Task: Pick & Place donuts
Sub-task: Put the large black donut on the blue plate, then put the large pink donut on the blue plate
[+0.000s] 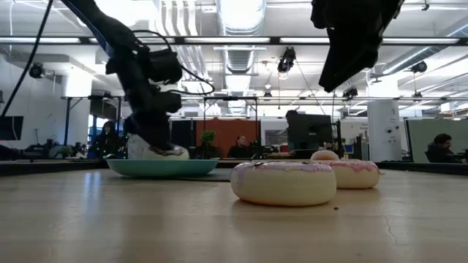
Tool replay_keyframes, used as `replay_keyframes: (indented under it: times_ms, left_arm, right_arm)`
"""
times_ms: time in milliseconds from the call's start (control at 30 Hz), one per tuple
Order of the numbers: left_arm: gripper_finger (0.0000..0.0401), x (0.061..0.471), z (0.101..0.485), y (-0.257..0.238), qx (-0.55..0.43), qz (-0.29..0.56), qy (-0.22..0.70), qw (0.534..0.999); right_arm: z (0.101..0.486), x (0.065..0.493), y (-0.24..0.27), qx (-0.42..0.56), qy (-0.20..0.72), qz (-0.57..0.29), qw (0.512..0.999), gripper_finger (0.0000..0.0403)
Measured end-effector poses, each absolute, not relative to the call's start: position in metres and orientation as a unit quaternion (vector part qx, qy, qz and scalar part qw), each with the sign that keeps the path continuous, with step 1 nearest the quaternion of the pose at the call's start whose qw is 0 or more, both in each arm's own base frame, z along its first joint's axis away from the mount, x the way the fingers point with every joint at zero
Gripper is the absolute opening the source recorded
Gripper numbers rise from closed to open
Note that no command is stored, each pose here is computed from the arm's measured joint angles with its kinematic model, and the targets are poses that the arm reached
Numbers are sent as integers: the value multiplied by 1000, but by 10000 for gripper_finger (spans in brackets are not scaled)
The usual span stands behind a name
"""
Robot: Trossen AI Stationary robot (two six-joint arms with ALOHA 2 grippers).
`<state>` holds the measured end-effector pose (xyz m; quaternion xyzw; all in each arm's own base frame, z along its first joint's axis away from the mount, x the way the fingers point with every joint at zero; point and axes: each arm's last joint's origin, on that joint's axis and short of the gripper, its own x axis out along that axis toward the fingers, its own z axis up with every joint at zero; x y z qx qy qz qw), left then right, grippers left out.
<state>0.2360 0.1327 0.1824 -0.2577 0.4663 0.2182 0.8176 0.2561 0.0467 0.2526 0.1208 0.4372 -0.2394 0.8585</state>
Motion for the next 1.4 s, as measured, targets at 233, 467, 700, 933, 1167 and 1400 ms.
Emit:
replay_keyframes:
  times_ms: [233,467,700,933,1167,1400]
  left_arm:
    - [158,247,212,133,-253,193,475,820]
    - [201,228,261,121,-221,208,443,844]
    - [201,205,288,95,-236,204,414,855]
    - [201,192,308,75,-240,190,372,876]
    - [201,186,316,62,-220,182,359,889]
    - [201,179,320,54,-211,172,359,893]
  right_arm:
    - [227,254,50,213,500,-172,822,194]
    - [192,261,53,304,513,-167,785,194]
    - [164,277,58,321,545,-182,753,194]
    - [145,298,62,310,559,-201,743,190]
    - [133,300,62,335,558,-243,719,117]
    - [144,297,60,350,530,-262,727,18]
